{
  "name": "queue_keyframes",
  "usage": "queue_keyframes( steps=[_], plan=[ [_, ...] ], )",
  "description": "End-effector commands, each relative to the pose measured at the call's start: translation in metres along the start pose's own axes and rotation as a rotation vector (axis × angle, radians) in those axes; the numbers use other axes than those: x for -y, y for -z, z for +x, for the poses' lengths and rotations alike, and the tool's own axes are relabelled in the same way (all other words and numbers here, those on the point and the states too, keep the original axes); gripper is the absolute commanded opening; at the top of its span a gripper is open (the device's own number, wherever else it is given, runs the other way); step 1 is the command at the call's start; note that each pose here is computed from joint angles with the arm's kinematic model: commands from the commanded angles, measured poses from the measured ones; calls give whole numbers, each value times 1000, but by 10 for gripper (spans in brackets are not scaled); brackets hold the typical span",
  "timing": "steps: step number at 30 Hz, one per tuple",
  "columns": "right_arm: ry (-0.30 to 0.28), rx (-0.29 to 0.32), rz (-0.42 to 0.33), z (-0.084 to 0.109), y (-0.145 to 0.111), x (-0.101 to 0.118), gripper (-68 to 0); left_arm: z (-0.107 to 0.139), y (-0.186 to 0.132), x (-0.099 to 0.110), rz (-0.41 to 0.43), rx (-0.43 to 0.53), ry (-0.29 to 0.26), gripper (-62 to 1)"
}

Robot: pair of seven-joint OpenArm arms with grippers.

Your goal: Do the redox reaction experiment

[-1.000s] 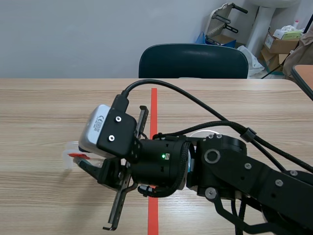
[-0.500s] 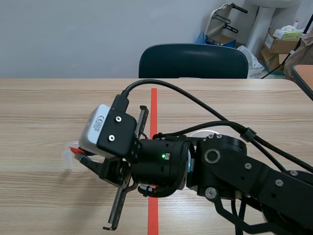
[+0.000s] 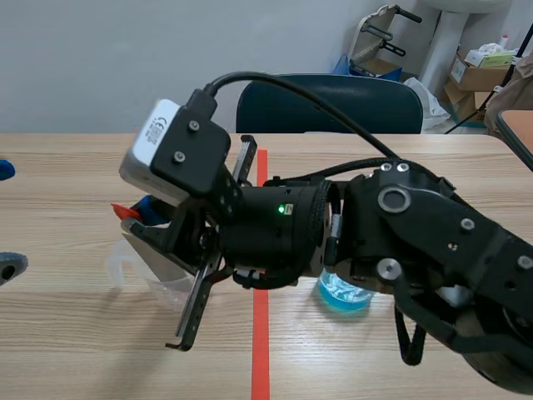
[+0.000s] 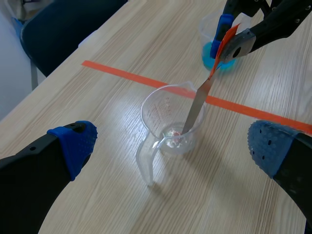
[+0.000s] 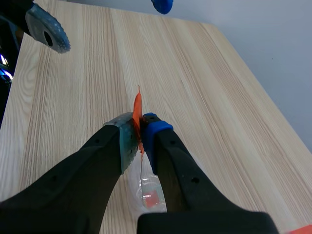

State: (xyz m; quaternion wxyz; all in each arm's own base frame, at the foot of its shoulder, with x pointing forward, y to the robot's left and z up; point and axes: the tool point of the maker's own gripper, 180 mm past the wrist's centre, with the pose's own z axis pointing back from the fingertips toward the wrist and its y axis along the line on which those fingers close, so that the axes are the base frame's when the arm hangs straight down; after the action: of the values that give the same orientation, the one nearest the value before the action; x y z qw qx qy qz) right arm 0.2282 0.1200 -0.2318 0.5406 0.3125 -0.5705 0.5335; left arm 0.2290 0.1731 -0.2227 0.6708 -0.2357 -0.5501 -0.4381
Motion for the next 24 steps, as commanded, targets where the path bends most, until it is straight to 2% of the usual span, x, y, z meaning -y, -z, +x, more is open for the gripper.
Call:
queue_keyframes(
  steps=[1,5,9,13,19,24],
  plan=[
    [-11,50,-27,21,-1,12,-668,9,0,-5,31,40,-3,14],
    [-6,52,-50,35,-5,20,-668,9,0,-5,32,40,-5,14],
    [-1,60,-68,50,-10,26,-668,12,0,-12,69,58,-42,14],
    [-1,73,-84,65,-15,32,-668,13,0,-12,65,63,-61,14],
    [-8,105,-106,90,-25,38,-668,13,-1,-12,66,62,-61,14],
    [18,128,-89,108,-30,38,-668,13,-1,-12,66,61,-61,14]
  ],
)
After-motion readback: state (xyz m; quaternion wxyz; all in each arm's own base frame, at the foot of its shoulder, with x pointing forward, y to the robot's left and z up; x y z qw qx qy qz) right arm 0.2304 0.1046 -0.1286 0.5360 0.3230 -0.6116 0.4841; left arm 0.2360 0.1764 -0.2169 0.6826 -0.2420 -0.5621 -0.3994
